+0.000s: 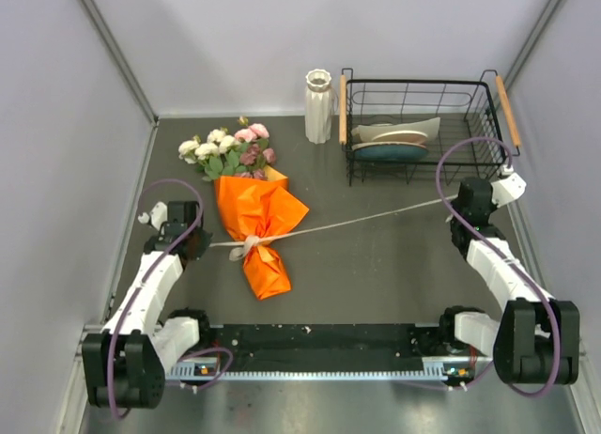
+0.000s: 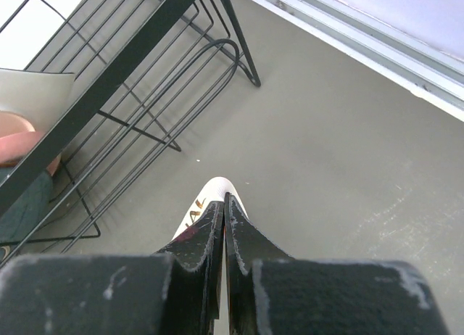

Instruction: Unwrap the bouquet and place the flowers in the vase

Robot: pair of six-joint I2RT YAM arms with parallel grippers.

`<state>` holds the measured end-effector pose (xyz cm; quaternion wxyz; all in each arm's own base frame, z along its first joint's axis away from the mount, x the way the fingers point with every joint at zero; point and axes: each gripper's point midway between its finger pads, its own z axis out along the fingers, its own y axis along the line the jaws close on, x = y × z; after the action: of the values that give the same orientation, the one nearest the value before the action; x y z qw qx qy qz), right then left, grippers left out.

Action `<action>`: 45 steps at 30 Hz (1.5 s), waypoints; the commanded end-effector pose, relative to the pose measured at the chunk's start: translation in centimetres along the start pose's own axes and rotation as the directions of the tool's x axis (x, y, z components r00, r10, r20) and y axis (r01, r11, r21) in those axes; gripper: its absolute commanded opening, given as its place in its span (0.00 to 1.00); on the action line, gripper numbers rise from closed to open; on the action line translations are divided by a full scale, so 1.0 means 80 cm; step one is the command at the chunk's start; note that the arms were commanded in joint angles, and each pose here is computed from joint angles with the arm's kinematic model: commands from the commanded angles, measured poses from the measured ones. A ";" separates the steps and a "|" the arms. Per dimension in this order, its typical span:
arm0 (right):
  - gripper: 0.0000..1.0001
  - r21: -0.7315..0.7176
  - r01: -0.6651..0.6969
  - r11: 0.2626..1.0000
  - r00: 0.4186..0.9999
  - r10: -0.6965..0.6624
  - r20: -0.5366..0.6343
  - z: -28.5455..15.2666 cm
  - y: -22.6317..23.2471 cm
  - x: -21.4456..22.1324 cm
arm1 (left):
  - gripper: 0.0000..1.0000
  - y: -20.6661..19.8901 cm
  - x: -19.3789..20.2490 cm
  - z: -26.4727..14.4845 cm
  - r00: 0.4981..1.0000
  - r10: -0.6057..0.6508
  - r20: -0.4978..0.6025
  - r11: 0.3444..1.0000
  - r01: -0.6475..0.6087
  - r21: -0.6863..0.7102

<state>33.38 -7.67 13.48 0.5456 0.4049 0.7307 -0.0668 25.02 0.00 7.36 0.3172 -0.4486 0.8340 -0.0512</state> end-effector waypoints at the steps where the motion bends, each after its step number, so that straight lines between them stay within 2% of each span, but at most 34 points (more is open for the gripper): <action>1: 0.00 -0.045 -0.027 0.999 0.997 0.030 0.072 0.006 0.025 -0.039 | 0.00 0.002 -0.045 -0.026 0.992 -0.010 0.129 0.999 0.016 -0.049; 5: 0.00 -0.039 -0.023 0.999 0.998 0.026 0.065 0.012 0.023 -0.039 | 0.00 0.000 -0.080 -0.060 0.971 -0.027 0.239 0.998 0.038 -0.045; 7: 0.00 -0.039 -0.028 0.999 0.998 0.030 0.062 0.014 0.022 -0.038 | 0.00 0.013 -0.101 -0.083 0.949 -0.020 0.314 0.995 0.049 -0.085; 9: 0.00 -0.038 -0.030 0.999 0.997 0.032 0.064 0.014 0.022 -0.041 | 0.00 0.018 -0.131 -0.111 0.910 -0.031 0.413 0.992 0.080 -0.101; 16: 0.00 -0.036 -0.046 0.998 0.997 0.048 0.064 0.018 0.019 -0.049 | 0.00 0.044 -0.184 -0.199 0.786 -0.050 0.616 0.986 0.137 -0.096; 19: 0.00 -0.033 -0.050 0.998 0.996 0.052 0.066 0.019 0.016 -0.051 | 0.00 0.045 -0.203 -0.237 0.744 -0.064 0.666 0.987 0.146 -0.069; 21: 0.00 -0.035 -0.055 0.998 0.996 0.057 0.065 0.020 0.015 -0.052 | 0.00 0.054 -0.218 -0.261 0.698 -0.038 0.715 0.984 0.153 -0.096; 23: 0.00 -0.044 -0.058 0.997 0.996 0.061 0.065 0.019 0.016 -0.054 | 0.00 0.061 -0.238 -0.296 0.630 -0.051 0.775 0.979 0.185 -0.086; 28: 0.00 -0.053 -0.053 0.997 0.996 0.057 0.066 0.018 0.018 -0.054 | 0.00 0.065 -0.260 -0.354 0.539 -0.057 0.840 0.985 0.165 -0.039; 32: 0.00 -0.060 -0.049 0.997 0.996 0.053 0.071 0.016 0.020 -0.058 | 0.00 0.075 -0.268 -0.376 0.504 -0.053 0.862 0.979 0.196 -0.054; 36: 0.00 -0.100 -0.044 0.994 0.997 0.051 0.065 0.010 0.027 -0.059 | 0.00 0.058 -0.263 -0.364 0.541 -0.062 0.839 0.989 0.144 -0.020; 37: 0.00 -0.112 -0.047 0.993 0.996 0.055 0.067 0.007 0.029 -0.061 | 0.00 0.040 -0.263 -0.357 0.557 -0.072 0.827 0.995 0.098 0.020; 40: 0.00 -0.179 -0.046 0.983 0.998 0.054 0.040 -0.001 0.044 -0.058 | 0.00 0.011 -0.250 -0.319 0.640 0.014 0.768 1.000 -0.030 0.007; 44: 0.00 -0.272 -0.009 0.962 1.000 0.008 -0.006 -0.020 0.076 -0.042 | 0.00 0.004 -0.225 -0.270 0.729 0.070 0.681 0.997 -0.068 -0.030; 45: 0.00 -0.302 0.006 0.953 1.000 -0.012 -0.018 -0.026 0.084 -0.035 | 0.05 0.003 -0.221 -0.260 0.743 0.089 0.663 0.996 -0.082 -0.042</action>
<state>35.14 -6.80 15.40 0.5601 0.3682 0.7421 -0.0075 17.22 11.37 35.54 0.6274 -0.4337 0.6286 0.1521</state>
